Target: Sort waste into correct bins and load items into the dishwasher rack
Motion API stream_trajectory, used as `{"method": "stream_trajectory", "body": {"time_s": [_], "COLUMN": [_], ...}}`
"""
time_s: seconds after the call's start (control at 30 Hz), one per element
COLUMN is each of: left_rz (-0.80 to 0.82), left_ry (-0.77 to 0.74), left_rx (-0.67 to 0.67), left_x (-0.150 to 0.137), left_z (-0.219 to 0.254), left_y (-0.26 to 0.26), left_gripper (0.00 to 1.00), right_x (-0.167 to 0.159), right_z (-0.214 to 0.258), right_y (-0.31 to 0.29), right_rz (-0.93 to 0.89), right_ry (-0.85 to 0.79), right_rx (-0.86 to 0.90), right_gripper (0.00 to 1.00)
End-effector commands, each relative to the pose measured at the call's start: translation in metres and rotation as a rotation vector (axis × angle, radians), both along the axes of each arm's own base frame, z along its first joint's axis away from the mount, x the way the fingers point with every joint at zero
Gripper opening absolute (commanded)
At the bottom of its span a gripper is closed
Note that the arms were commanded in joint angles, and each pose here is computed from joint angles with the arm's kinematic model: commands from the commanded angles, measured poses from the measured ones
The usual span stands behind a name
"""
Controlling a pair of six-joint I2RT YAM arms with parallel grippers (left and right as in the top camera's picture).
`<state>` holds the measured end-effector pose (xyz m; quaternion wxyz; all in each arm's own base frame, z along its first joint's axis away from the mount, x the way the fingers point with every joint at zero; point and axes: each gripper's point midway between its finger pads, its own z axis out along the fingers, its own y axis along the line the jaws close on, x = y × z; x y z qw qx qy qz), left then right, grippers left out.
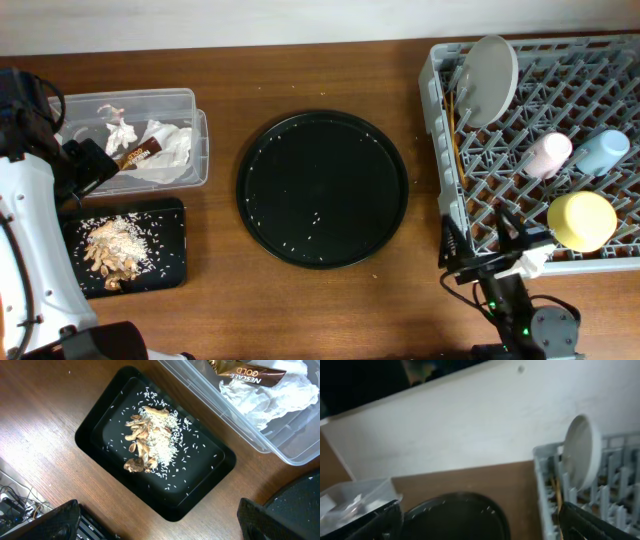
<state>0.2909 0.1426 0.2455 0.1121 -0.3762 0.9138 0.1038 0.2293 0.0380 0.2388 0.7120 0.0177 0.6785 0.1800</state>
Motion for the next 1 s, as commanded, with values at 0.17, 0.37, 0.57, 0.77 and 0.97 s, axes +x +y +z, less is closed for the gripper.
{"method": "stream_trajectory", "body": {"time_s": [0.17, 0.37, 0.57, 0.77, 0.97], "left_rz": [0.013, 0.013, 0.013, 0.013, 0.013], "left_ry": [-0.006, -0.006, -0.006, -0.006, -0.006], "left_rx": [0.007, 0.007, 0.007, 0.007, 0.007], "left_x": [-0.002, -0.002, -0.002, -0.002, -0.002], "left_z": [0.002, 0.002, 0.002, 0.002, 0.002], "left_y": [0.002, 0.002, 0.002, 0.002, 0.002], "left_gripper": [0.99, 0.99, 0.99, 1.0, 0.99], "right_x": [0.016, 0.017, 0.017, 0.017, 0.017], "right_z": [-0.04, -0.084, -0.084, -0.084, -0.084], "right_y": [-0.023, -0.039, -0.04, -0.04, -0.04], "right_rz": [-0.134, -0.227, -0.228, -0.229, -0.229], "right_ry": [-0.017, 0.135, 0.123, 0.123, 0.123], "right_rx": [0.008, -0.226, -0.334, -0.335, -0.335], "right_gripper": [0.98, 0.98, 0.98, 0.98, 0.98]}}
